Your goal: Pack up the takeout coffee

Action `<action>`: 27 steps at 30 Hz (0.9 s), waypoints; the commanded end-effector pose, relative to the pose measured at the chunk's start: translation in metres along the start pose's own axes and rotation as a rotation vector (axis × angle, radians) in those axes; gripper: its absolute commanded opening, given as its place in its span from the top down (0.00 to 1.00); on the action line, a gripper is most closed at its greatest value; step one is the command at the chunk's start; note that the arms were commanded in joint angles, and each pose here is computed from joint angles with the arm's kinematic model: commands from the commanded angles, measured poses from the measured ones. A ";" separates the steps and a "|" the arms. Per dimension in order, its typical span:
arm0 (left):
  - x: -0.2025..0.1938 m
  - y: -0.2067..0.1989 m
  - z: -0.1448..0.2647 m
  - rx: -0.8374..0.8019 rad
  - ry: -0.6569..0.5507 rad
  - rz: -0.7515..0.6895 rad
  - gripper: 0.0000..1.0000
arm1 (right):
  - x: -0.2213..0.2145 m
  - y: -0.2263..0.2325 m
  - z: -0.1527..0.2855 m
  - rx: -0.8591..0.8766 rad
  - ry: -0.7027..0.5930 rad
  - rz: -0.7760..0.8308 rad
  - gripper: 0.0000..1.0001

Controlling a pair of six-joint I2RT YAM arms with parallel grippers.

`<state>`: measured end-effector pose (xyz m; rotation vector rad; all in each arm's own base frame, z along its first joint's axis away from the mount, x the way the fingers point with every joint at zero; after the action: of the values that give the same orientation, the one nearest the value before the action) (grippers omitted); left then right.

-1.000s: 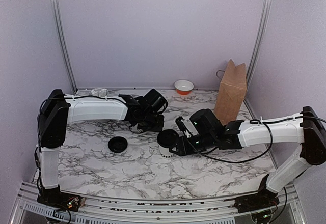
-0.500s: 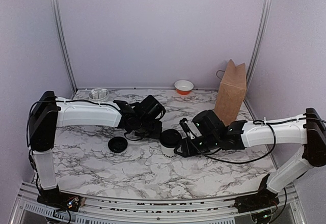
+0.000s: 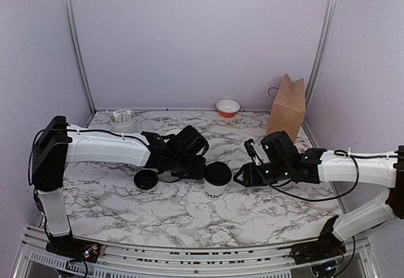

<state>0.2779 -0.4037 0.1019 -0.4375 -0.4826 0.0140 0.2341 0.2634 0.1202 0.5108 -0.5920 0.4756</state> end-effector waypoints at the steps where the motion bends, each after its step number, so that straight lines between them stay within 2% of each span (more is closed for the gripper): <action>1: -0.007 -0.012 0.010 -0.052 0.004 0.013 0.64 | 0.001 -0.007 0.012 -0.014 -0.026 -0.022 0.60; 15: -0.027 0.000 0.021 -0.053 0.007 0.049 0.66 | 0.009 0.003 0.021 0.051 -0.068 -0.067 0.58; 20: -0.020 0.009 0.033 -0.048 -0.024 0.065 0.66 | 0.013 0.006 0.019 0.073 -0.083 -0.094 0.59; 27: 0.003 0.000 0.059 -0.148 -0.036 0.115 0.66 | 0.022 0.005 0.016 0.127 -0.122 -0.148 0.61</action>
<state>0.2472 -0.3821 0.1203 -0.5124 -0.4801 0.0692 0.2332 0.2602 0.1393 0.6315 -0.6175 0.3831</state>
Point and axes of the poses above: each gripper's point midway between its finger pads, its own z axis back along the fingers, its own y axis along the line the jaws close on, x = y × z, the point moved 1 cm from there along z, back along the fingers, and after that the axes turned 15 degrees about z, right-handed, at the moved point
